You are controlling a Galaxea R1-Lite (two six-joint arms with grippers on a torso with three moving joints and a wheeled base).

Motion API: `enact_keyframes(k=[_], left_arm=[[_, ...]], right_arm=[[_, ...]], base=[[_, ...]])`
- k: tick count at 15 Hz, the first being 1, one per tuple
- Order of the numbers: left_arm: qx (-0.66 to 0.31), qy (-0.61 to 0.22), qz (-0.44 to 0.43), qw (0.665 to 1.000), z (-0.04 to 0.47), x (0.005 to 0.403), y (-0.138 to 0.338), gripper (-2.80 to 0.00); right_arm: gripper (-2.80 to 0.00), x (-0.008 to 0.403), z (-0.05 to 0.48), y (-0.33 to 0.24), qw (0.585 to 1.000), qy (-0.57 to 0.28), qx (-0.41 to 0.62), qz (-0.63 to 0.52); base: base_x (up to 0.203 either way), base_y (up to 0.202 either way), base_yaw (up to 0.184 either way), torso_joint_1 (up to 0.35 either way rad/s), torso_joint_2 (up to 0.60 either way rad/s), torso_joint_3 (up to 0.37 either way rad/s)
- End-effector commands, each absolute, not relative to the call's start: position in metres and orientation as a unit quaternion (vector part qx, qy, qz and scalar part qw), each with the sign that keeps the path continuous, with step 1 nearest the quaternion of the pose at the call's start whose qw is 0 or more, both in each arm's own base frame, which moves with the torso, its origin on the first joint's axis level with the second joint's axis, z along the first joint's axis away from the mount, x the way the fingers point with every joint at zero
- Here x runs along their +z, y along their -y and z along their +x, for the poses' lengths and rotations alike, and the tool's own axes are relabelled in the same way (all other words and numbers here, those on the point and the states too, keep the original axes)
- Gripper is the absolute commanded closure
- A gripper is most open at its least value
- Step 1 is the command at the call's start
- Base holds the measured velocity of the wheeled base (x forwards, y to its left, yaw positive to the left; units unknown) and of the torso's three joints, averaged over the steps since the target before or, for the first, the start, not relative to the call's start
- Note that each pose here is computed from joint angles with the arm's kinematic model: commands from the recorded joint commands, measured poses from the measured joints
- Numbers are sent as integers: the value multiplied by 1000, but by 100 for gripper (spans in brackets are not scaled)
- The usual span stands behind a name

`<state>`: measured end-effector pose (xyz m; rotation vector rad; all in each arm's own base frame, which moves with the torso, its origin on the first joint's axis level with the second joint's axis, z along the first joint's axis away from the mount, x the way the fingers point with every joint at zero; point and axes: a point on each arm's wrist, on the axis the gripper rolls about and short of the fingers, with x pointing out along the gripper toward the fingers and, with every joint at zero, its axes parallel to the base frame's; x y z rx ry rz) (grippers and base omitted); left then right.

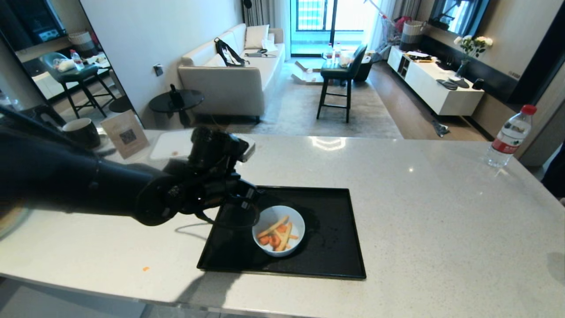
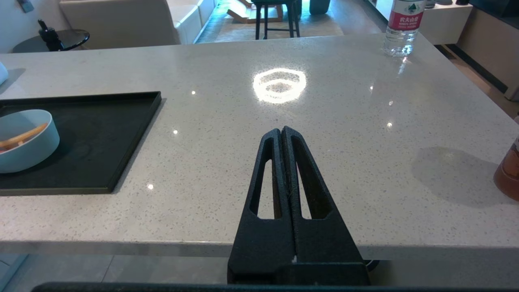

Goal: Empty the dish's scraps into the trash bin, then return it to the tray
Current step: Pick up the bowl with leftover food

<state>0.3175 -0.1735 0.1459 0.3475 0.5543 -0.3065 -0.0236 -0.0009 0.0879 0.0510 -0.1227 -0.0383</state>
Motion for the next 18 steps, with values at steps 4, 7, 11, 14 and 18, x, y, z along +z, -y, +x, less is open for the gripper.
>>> enact_keyframes(k=[4, 7, 11, 14, 18], left_arm=[[-121, -302, 194, 925, 321, 130, 174, -280], [-118, -318, 203, 919, 318, 131, 172, -280], [-122, -328, 209, 913, 312, 143, 173, -280], [-123, -323, 209, 915, 307, 151, 173, -280], [-128, -348, 218, 903, 297, 153, 171, -280]], right_arm=[[0, 88, -24, 1, 998, 62, -19, 26], [0, 88, -24, 1, 998, 62, -19, 26], [0, 88, -24, 1, 998, 62, -19, 26], [0, 88, -24, 1, 998, 62, -19, 26], [0, 88, -24, 1, 998, 62, -19, 26]], base=[[0, 0, 0, 0, 0, 0], [0, 0, 0, 0, 0, 0], [0, 0, 0, 0, 0, 0], [0, 0, 0, 0, 0, 0], [0, 0, 0, 0, 0, 0]])
